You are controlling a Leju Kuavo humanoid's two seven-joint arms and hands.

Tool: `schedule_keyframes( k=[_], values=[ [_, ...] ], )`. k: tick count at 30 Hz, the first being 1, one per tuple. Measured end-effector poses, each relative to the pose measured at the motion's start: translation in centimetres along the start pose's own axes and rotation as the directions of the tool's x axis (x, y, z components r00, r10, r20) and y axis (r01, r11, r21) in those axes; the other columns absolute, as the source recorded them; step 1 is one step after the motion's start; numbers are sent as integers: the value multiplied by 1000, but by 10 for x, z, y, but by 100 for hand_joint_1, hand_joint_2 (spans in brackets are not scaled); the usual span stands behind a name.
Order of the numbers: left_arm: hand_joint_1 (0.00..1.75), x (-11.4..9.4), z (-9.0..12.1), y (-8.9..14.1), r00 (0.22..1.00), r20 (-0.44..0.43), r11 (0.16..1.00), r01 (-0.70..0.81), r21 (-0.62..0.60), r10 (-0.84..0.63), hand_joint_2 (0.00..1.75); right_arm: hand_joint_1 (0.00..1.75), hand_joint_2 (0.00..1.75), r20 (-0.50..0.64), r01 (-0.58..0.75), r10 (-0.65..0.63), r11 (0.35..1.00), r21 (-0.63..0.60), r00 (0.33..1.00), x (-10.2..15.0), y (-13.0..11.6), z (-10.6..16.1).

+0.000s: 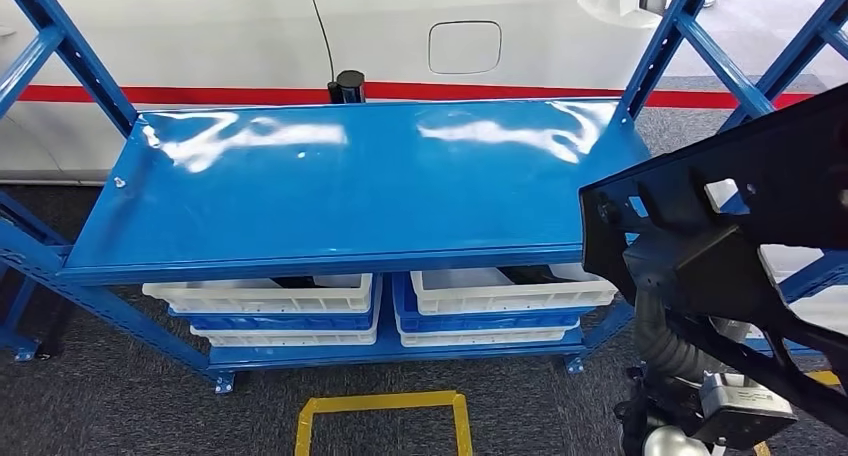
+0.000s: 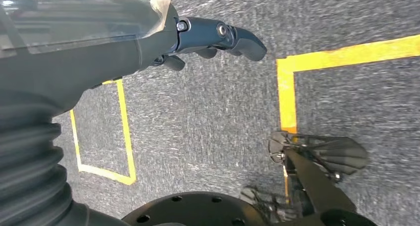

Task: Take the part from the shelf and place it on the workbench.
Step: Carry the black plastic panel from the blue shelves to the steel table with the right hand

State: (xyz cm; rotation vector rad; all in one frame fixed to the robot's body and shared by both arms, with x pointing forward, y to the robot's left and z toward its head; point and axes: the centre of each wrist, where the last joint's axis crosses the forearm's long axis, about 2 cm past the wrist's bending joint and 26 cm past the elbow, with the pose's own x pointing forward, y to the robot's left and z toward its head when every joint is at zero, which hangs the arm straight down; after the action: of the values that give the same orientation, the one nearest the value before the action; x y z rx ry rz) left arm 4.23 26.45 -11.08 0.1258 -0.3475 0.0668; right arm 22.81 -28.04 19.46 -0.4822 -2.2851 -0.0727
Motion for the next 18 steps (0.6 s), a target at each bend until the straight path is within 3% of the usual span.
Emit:
schedule_keyframes(
  k=[18],
  values=[
    [0, -1, 0, 1, 1000, -1, 1000, 0, 1, 0, 175, 175, 175, 1, 4, -4, 1000, -4, 1000, 2, 0, 1]
  ],
)
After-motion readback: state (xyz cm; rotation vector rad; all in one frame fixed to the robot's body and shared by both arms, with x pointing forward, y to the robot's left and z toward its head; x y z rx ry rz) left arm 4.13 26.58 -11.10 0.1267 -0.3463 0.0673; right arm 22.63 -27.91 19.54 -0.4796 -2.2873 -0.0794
